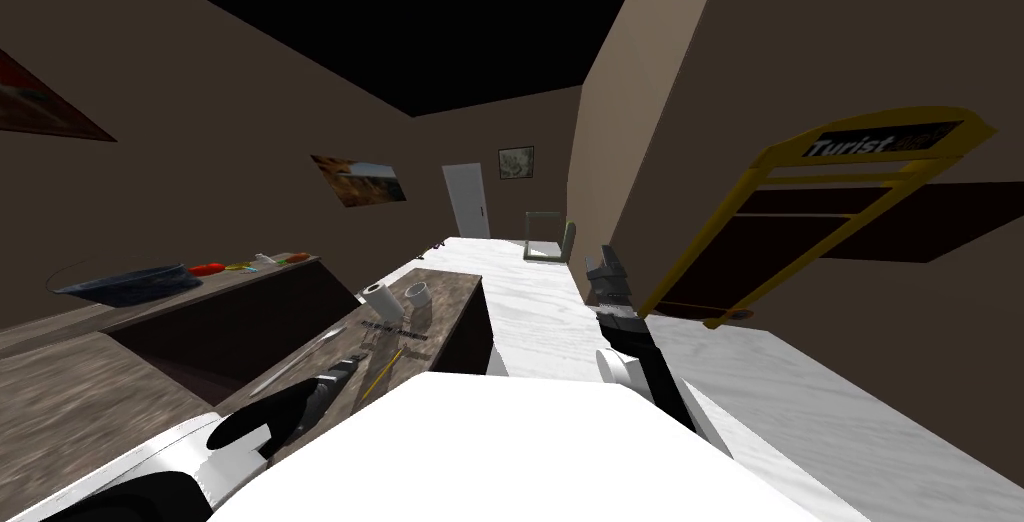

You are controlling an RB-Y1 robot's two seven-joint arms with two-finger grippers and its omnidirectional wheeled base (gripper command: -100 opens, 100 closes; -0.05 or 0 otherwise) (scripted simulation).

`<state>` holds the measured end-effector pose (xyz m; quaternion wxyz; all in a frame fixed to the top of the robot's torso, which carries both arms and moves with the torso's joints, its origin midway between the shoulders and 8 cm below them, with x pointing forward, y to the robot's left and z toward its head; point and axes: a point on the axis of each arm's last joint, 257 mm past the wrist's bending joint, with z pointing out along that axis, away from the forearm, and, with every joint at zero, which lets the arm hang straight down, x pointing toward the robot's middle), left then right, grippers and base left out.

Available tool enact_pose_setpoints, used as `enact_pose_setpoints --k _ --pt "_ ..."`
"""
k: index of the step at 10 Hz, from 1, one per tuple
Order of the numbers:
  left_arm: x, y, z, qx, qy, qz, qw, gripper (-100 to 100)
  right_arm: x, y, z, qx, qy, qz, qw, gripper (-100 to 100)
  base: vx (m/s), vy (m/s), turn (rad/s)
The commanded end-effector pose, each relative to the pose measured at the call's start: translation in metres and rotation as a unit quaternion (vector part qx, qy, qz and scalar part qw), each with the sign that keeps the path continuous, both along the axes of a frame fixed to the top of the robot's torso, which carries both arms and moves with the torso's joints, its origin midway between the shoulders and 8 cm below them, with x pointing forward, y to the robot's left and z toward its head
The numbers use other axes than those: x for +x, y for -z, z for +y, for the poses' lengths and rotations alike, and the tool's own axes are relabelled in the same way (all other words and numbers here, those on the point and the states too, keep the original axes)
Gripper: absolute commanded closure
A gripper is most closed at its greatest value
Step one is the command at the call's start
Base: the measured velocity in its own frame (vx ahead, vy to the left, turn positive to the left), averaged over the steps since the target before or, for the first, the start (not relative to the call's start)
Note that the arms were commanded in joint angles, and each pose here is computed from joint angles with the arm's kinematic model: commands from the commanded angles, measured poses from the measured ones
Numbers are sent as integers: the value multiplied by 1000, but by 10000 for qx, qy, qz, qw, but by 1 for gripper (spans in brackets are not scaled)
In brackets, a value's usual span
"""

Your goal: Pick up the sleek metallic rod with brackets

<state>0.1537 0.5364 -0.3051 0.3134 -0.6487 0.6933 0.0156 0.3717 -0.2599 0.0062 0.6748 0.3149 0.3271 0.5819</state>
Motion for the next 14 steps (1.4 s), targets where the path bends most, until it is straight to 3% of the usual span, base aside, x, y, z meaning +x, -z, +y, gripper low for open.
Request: enact_pose_setpoints --k 1,3,4,8,10,14 --pt "0 6 6 11 -23 -15 10000 -100 0 0 0 0 0 0 10000 0 5 -2 -50" --pt "0 8 6 12 -33 -14 10000 -100 0 0 0 0 0 0 10000 0 3 -1 -19" --pt "0 8 6 13 -29 -17 10000 100 0 0 0 0 0 0 10000 0 0 0 0" --pt "0 8 6 13 -29 -17 10000 100 0 0 0 0 0 0 10000 0 0 0 0" --pt "3 3 0 59 33 -52 10000 -100 0 0 0 0 0 0 10000 0 -20 -21 55" --pt "7 -8 -11 158 140 -100 9997 -100 0 0 0 2 -1 -1 10000 0 -48 -112 1"
